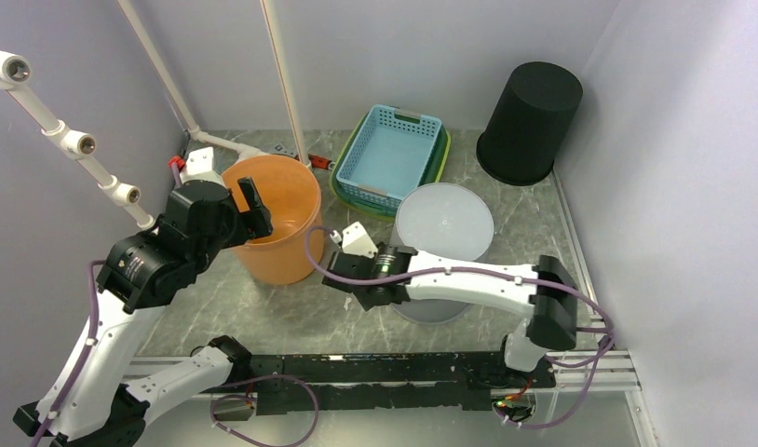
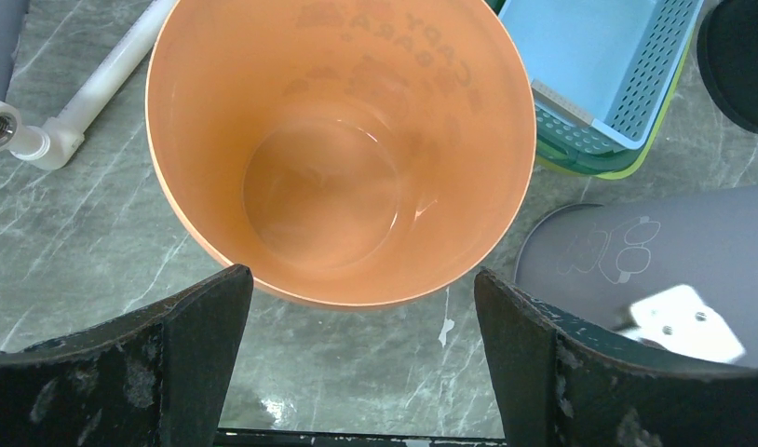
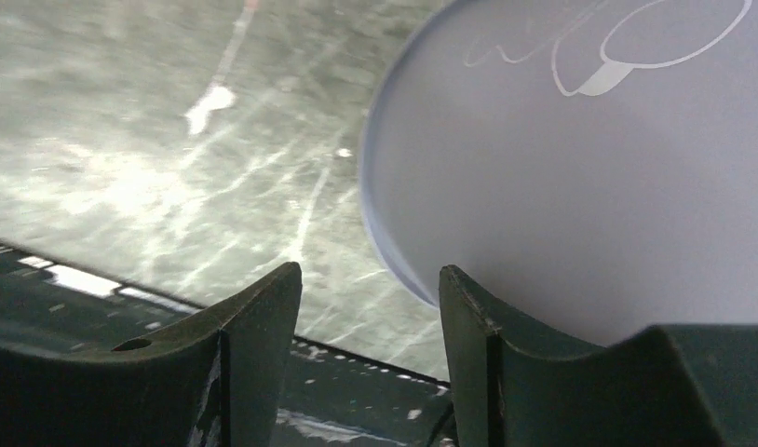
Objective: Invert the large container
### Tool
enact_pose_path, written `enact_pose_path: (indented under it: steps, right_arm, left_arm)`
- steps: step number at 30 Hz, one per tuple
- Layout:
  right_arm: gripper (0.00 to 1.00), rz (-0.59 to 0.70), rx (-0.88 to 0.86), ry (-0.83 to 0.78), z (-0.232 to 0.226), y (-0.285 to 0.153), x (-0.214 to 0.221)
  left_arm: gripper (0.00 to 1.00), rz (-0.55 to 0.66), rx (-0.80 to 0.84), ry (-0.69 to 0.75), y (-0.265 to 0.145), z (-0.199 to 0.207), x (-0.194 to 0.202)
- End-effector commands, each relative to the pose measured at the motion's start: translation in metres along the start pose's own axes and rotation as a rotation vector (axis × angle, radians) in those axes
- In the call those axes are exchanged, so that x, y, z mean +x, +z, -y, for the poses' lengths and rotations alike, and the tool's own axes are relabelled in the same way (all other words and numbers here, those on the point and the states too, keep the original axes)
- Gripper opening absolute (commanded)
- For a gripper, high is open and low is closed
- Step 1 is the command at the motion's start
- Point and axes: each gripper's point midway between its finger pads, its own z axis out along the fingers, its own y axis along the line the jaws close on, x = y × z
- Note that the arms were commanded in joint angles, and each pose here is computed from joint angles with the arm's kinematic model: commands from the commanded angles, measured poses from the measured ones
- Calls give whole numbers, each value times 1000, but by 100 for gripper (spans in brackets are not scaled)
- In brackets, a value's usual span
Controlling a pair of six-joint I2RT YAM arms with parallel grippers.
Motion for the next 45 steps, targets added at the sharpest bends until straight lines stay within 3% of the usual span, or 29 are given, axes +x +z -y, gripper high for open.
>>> enact_pose_path:
  steps: [1, 5, 10, 19, 28, 39, 45]
  right_arm:
    - [61, 103, -286, 133, -39, -38, -29]
    - [65, 162, -431, 179, -58, -62, -52]
    - [70, 190, -415, 224, -58, -61, -69]
    - [70, 86, -272, 277, -26, -26, -59]
    - [74, -4, 8, 316, 53, 0, -24]
    - [79, 1, -1, 527, 125, -1, 0]
    - [82, 33, -217, 599, 110, -35, 0]
  left_arm:
    - [94, 29, 12, -9, 2, 3, -5]
    - [94, 23, 16, -5, 4, 6, -5]
    - [94, 31, 0, -4, 0, 1, -7]
    - [94, 37, -5, -12, -4, -3, -7]
    - [94, 25, 5, -4, -2, 1, -6]
    - [94, 16, 8, 15, 1, 3, -5]
    - [94, 5, 23, 35, 5, 9, -6]
